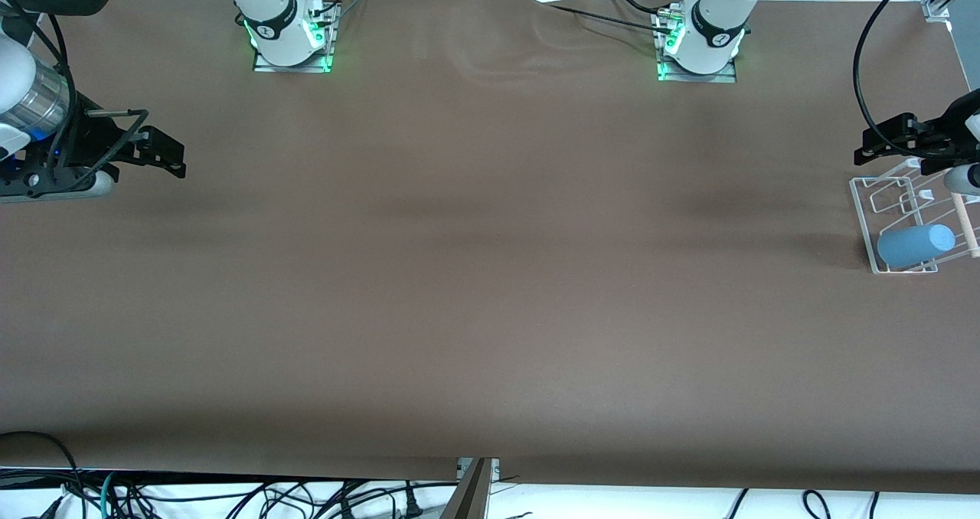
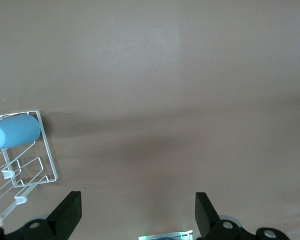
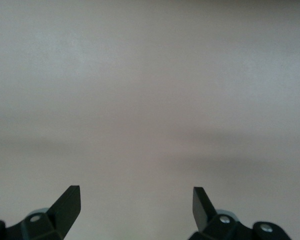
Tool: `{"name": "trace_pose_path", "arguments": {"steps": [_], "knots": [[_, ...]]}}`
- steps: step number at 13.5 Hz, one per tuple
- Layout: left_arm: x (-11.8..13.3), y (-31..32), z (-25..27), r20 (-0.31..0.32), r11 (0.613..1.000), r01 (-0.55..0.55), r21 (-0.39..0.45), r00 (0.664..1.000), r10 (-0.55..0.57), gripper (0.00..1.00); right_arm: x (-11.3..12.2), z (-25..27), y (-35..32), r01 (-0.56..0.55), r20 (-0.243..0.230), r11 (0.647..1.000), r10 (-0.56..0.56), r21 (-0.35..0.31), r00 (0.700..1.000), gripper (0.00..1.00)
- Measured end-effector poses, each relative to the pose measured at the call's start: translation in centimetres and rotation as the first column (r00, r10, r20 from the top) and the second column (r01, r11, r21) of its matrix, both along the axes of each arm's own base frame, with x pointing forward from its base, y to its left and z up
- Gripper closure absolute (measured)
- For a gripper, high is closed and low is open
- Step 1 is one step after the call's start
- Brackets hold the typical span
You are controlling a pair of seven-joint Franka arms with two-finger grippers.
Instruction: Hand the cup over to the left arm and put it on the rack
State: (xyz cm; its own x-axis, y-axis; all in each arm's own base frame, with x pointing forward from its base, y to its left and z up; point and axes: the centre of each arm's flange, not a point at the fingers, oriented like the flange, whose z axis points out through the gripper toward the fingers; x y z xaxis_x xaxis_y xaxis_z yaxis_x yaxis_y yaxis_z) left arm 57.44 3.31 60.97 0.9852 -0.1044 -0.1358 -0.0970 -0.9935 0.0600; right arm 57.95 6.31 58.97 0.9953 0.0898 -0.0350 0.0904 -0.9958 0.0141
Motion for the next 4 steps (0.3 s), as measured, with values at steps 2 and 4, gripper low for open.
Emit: {"name": "trace_pose_path", "arguments": {"steps": [2, 4], "knots": [[0.0, -0.5, 0.0, -0.001, 1.000, 0.011, 0.010, 1.000, -0.011, 0.00, 0.0, 0.0, 0.1, -0.002, 0.002, 1.000, 0.002, 0.000, 1.000, 0.01], [0.1, -1.3, 0.0, -0.001, 0.999, 0.026, 0.020, 1.000, -0.026, 0.00, 0.0, 0.0, 0.1, -0.002, 0.003, 1.000, 0.002, 0.000, 1.000, 0.01]]}}
